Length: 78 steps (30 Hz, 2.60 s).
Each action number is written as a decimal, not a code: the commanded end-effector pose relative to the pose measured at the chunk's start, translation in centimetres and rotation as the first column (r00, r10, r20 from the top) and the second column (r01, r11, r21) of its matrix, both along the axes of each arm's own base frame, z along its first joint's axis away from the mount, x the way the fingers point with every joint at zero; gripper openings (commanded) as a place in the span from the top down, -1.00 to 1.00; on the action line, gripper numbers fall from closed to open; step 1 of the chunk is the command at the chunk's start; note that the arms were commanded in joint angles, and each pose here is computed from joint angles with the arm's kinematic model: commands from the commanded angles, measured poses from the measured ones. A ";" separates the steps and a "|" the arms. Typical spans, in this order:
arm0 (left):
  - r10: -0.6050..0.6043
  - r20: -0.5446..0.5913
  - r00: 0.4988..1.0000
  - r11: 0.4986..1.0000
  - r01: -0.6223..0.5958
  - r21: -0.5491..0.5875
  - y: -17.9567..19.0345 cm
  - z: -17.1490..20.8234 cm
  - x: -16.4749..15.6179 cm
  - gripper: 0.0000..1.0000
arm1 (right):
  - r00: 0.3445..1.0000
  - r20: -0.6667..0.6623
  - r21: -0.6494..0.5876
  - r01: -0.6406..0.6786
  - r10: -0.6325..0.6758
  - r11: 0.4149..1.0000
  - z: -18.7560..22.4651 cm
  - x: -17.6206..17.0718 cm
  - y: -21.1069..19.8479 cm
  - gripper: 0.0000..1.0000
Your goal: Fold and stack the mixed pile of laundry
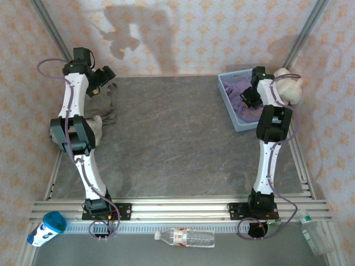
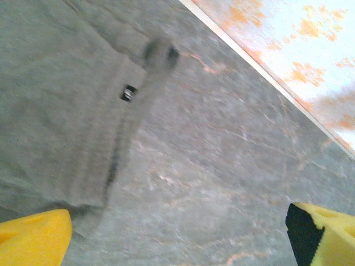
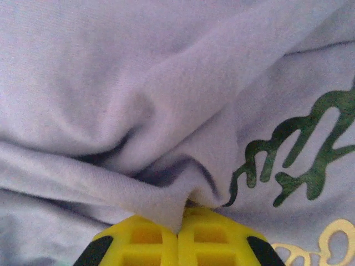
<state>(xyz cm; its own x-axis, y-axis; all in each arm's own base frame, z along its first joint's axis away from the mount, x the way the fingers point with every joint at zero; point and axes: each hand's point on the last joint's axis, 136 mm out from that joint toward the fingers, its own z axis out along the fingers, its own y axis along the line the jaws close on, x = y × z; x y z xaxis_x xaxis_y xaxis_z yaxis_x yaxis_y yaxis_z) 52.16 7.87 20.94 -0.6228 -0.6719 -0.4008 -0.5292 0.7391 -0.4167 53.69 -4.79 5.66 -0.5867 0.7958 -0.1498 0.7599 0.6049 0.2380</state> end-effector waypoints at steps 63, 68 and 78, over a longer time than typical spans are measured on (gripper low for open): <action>-0.029 -0.070 0.997 0.995 0.022 -0.093 -16.8 -11.9 -16.5 -0.75 | 0.770 0.130 0.015 -0.631 0.624 0.776 4.3 -24.9 27.8 -0.08; -0.008 -0.123 0.992 0.995 -0.004 -0.096 -17.8 -14.2 -13.0 -0.51 | 0.764 0.067 -0.043 -0.641 0.642 0.767 2.1 -23.8 27.6 -0.09; -0.037 -0.258 0.965 0.999 0.040 0.006 -17.7 -18.7 -10.5 0.76 | 0.728 -0.002 -0.153 -0.678 0.686 0.719 1.8 -22.0 26.9 0.92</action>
